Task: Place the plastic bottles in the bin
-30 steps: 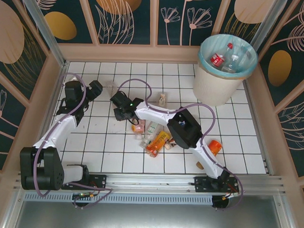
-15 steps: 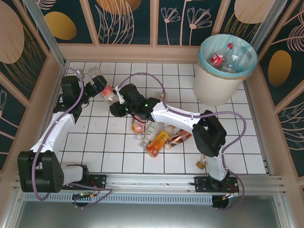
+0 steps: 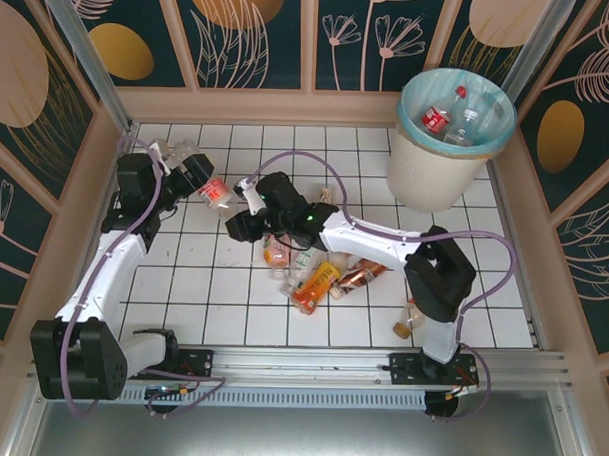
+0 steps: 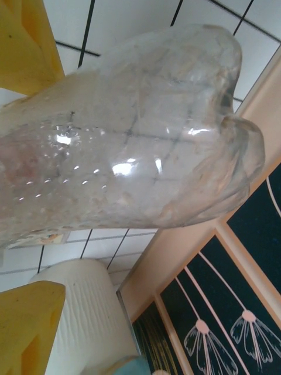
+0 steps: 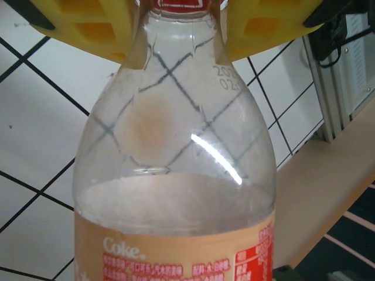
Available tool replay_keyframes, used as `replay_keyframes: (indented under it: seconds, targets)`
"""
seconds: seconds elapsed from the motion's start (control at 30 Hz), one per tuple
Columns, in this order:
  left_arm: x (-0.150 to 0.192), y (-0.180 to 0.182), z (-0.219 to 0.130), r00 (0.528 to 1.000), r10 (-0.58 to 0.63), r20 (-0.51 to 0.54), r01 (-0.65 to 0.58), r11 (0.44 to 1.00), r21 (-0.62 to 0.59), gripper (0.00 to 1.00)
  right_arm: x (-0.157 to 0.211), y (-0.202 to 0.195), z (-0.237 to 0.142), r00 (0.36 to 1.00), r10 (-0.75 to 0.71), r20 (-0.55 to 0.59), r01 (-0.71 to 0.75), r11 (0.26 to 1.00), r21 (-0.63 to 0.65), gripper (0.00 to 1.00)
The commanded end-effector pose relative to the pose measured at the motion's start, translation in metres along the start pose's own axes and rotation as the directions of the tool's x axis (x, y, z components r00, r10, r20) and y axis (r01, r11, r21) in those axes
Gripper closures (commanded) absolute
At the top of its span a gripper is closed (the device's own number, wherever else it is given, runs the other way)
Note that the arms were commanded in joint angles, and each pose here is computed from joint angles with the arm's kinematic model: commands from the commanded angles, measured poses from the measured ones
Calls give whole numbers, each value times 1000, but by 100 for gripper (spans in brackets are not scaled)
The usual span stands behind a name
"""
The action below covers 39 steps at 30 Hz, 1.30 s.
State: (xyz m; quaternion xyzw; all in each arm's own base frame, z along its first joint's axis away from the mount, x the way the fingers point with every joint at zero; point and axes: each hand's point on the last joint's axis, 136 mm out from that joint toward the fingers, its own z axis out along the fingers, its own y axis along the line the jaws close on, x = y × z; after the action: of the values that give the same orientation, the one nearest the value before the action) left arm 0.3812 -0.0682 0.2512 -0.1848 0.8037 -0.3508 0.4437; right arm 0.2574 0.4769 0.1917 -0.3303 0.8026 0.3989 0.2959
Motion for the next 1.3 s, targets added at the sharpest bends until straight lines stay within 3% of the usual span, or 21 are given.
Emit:
replay_keyframes:
  seconds: [0.0,0.23,0.47,0.53,0.67,0.83,0.93,1.07,1.27]
  targets:
    - [-7,-28,-11,1000,-19,4,18,994,109,21,-8,24,-23,997,-63,45,67,995,-73,90]
    - [-4,-42,-20,999,-40,-13,42,984,172,33,-5,35,-36,993,-97,62,104,986,-131,90]
    - [-5,-46,-26,998,-58,-4,58,982,179,45,-10,32,-48,991,-89,100,99,990,-96,88]
    - [-7,-45,-28,998,-65,10,62,984,168,47,-12,28,-51,990,-84,110,92,993,-73,81]
    - [-15,-48,-34,992,-114,47,105,980,168,55,-26,17,-55,987,-38,156,38,999,5,49]
    - [-42,-59,-54,951,-257,173,217,950,224,54,-57,27,-72,962,5,273,0,1000,-22,39]
    - [-61,-69,-74,894,-366,256,286,909,302,54,-84,45,-106,892,34,450,21,993,-118,36]
    - [-84,-91,-102,821,-481,308,326,838,438,54,-119,63,-177,715,153,682,83,950,-300,35]
    - [-112,-137,-147,770,-560,305,272,721,637,54,-147,80,-257,477,254,842,263,872,-412,40]
